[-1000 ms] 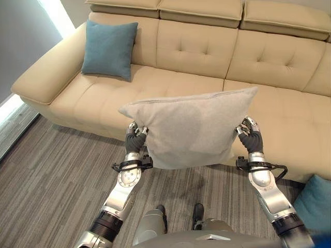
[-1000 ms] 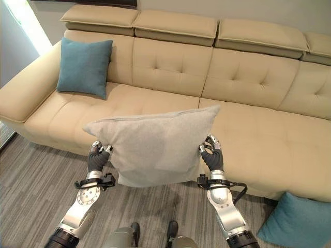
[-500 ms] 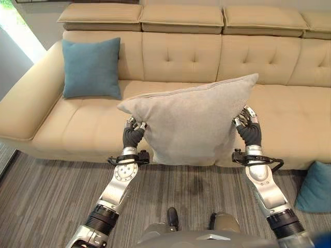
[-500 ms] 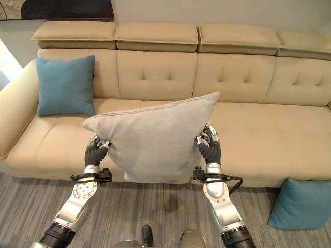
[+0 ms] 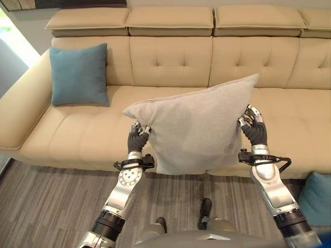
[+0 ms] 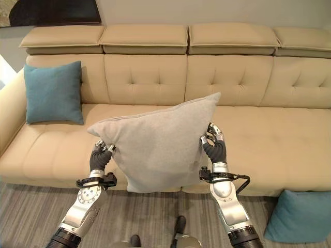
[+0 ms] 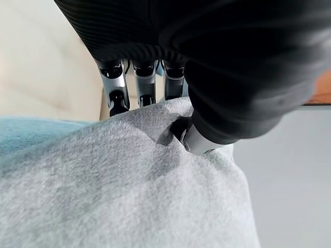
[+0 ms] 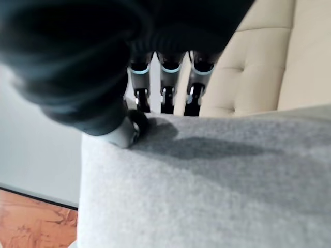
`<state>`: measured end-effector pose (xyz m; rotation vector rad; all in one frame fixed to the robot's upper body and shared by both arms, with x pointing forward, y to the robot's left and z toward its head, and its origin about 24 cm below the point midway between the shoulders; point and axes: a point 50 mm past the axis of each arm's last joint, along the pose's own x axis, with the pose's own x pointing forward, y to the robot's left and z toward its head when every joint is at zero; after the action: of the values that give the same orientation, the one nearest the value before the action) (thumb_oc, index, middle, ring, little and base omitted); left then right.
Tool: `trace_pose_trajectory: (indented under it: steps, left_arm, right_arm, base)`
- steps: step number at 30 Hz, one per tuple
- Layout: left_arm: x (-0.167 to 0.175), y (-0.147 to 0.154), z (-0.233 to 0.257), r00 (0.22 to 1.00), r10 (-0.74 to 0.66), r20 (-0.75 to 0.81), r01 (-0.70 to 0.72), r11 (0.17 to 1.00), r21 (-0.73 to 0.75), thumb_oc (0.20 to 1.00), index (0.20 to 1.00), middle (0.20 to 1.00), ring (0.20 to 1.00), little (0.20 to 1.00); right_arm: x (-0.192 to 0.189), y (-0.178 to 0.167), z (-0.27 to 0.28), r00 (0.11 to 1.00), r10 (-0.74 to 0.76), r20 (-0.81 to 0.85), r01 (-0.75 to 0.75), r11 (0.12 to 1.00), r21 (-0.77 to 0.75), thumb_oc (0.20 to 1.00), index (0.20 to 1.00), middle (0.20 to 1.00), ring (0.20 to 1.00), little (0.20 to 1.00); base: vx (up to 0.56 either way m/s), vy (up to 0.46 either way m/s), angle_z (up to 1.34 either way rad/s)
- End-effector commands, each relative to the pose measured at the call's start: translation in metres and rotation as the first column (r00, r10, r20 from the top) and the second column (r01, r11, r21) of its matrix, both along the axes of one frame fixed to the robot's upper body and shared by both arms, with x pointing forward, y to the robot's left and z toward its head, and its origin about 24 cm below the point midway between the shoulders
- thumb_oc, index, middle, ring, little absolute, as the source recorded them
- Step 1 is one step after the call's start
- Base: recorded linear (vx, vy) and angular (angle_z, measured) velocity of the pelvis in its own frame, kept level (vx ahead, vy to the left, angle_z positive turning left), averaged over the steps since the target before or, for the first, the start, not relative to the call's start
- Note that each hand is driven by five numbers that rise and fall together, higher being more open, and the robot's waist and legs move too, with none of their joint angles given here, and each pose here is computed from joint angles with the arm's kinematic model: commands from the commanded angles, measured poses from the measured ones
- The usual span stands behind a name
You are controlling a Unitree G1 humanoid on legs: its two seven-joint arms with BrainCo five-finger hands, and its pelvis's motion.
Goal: Pick up all the scattered cushions and arrange them neatly on the sofa.
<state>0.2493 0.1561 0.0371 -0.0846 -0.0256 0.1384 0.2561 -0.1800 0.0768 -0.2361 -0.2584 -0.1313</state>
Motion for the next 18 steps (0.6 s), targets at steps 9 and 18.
trace_pose_trajectory:
  steps: [9, 18]
  left_arm:
    - [0.014, -0.029, 0.061, 0.940, -0.160, 0.300, 0.171, 0.985, -0.012, 0.200, 0.200, 0.200, 0.200, 0.200]
    - [0.009, -0.017, 0.057, 0.948, -0.137, 0.287, 0.138, 0.990, 0.015, 0.200, 0.200, 0.200, 0.200, 0.200]
  right_arm:
    - [0.003, 0.021, 0.045, 0.965, 0.089, 0.247, -0.103, 0.994, 0.041, 0.200, 0.200, 0.200, 0.200, 0.200]
    - [0.004, 0.033, 0.045, 0.960, 0.126, 0.250, -0.142, 0.989, 0.047, 0.200, 0.200, 0.200, 0.200, 0.200]
  base:
    - [0.16, 0.020, -0.04]
    - [0.22, 0.175, -0.30]
